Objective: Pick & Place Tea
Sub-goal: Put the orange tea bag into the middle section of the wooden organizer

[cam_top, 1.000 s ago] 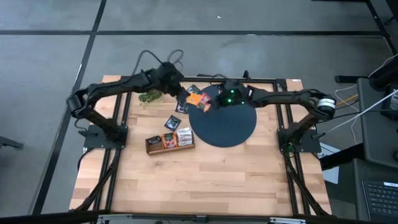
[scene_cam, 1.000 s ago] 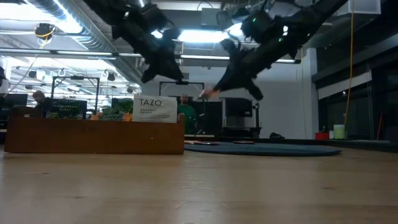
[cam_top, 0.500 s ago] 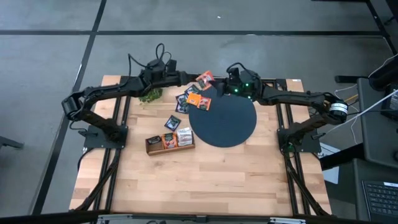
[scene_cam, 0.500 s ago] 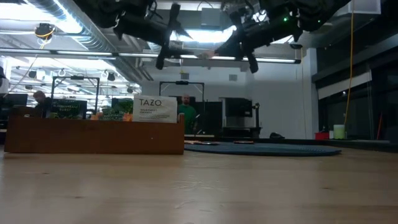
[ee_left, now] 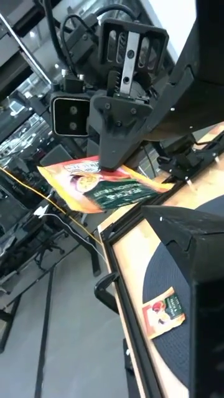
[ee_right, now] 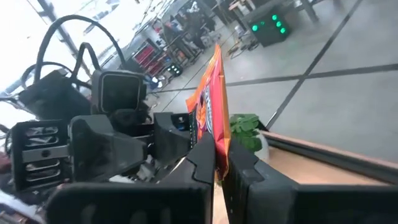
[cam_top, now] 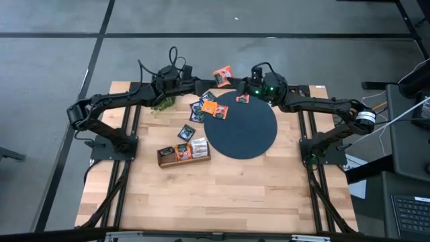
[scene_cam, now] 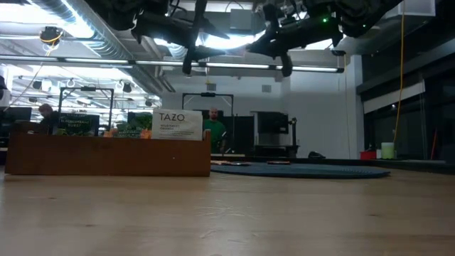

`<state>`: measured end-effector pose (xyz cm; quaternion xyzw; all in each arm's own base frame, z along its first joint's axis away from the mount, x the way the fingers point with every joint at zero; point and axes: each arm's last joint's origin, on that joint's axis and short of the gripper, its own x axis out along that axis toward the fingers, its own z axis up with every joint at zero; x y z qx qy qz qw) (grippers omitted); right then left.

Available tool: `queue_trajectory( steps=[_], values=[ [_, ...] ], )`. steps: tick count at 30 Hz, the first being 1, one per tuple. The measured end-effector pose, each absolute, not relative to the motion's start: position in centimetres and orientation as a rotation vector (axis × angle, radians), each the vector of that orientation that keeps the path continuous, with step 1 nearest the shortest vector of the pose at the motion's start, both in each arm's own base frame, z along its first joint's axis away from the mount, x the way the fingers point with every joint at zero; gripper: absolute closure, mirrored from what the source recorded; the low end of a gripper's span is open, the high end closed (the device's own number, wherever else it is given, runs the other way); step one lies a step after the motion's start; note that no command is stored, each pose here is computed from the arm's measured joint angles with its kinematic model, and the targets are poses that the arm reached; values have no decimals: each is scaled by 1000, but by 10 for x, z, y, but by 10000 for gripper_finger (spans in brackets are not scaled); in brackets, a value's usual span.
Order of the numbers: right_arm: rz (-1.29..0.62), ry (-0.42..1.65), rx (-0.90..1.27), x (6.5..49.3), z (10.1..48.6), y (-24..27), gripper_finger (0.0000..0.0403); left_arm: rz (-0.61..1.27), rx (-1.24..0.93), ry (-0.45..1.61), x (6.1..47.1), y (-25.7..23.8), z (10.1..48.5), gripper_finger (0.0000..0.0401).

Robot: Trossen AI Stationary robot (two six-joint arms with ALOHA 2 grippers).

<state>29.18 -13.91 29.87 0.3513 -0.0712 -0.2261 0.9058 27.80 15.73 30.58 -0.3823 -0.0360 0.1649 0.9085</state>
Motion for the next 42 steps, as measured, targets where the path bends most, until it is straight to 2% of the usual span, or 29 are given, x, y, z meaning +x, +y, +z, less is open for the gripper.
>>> queue_trajectory(
  steps=[10, 15, 19, 28, 36, 42],
  values=[
    [-360, -179, 793, 293, 303, -137, 387, 326, -726, -164, 281, 153, 315, 227],
    [-333, -195, 786, 295, 306, -132, 387, 308, -725, -186, 283, 148, 318, 244],
    [-324, -212, 780, 295, 308, -132, 387, 296, -723, -178, 286, 142, 318, 280],
    [-308, -221, 776, 295, 309, -131, 387, 337, -720, -194, 287, 141, 318, 393],
    [-289, -207, 770, 296, 309, -131, 380, 323, -699, -183, 287, 141, 317, 398],
    [-150, -93, 734, 297, 304, -126, 332, 268, -688, -160, 288, 139, 317, 398]
  ],
)
